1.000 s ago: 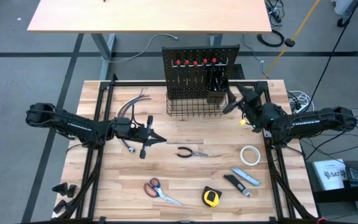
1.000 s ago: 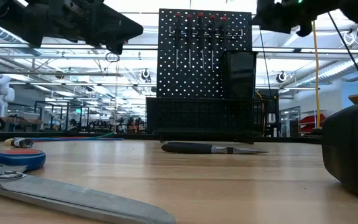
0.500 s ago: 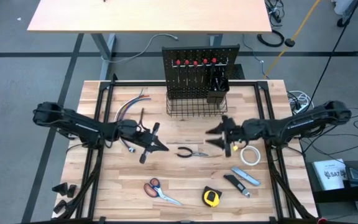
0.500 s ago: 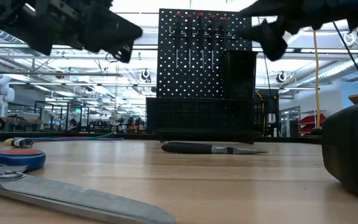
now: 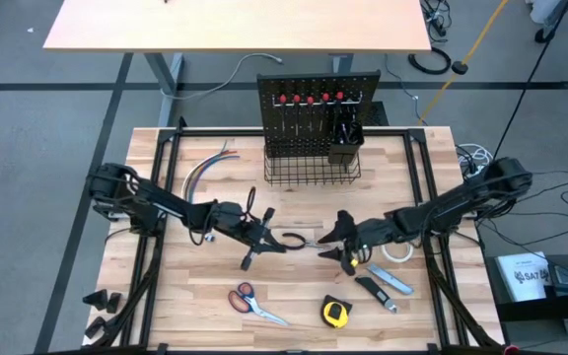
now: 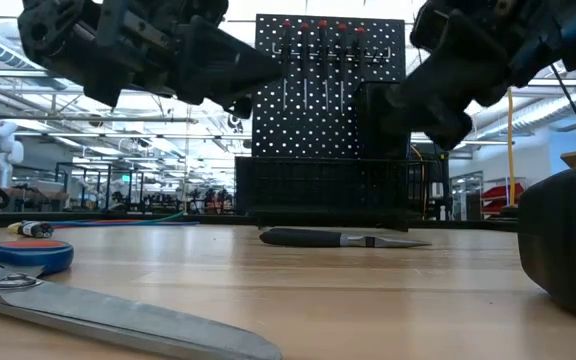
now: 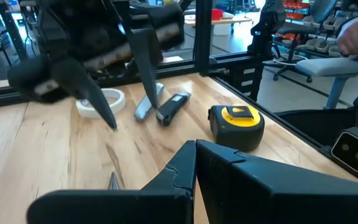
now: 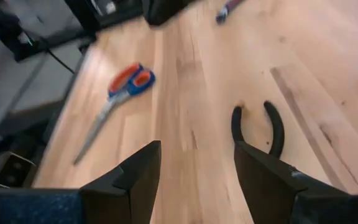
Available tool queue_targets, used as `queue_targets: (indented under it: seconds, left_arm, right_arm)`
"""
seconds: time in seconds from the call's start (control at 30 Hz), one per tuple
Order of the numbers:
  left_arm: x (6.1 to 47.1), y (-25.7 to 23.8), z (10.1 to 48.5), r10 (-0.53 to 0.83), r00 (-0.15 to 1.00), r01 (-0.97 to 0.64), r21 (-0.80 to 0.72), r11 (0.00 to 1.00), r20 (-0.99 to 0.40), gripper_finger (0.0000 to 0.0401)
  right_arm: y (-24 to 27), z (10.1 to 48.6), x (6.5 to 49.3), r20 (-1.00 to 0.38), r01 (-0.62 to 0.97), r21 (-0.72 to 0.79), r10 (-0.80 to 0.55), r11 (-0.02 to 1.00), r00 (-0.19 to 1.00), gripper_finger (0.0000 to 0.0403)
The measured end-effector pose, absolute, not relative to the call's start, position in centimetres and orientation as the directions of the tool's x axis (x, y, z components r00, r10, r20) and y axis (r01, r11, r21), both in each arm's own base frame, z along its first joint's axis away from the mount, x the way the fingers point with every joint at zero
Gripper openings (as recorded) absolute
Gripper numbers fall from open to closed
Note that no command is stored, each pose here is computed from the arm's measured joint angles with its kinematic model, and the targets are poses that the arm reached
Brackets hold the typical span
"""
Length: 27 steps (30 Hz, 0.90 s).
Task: Hang tools onto peg board
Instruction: Put the plier into the black bin on the pegboard
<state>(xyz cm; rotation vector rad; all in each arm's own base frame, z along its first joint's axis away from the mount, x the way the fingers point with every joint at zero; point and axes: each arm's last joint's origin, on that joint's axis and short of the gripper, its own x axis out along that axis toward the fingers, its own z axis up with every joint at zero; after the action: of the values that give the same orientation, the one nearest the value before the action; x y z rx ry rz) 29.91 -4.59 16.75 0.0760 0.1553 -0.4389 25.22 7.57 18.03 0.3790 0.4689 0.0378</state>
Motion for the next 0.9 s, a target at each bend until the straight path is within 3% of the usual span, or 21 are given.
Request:
queue_targets:
  seconds: [0.2,0.53,0.9]
  left_arm:
    - [29.9,-4.7,16.8,-0.419,0.893,0.430,0.039,0.902,-0.168,0.0018]
    - [29.9,-4.6,16.4,-0.388,0.899,0.403,0.036,0.915,-0.201,0.0040]
    - [29.9,-4.5,16.3,-0.354,0.909,0.370,0.039,0.928,-0.219,0.0084]
  right_arm:
    - [8.1,16.6,27.6,-0.519,0.094,0.273,0.064,0.957,0.852,0.0194]
    - [8.3,14.5,30.3,-0.664,0.230,-0.031,-0.192,0.973,0.722,0.0194]
    - [8.1,11.5,31.0,-0.723,0.224,-0.060,-0.197,0.973,0.662,0.0194]
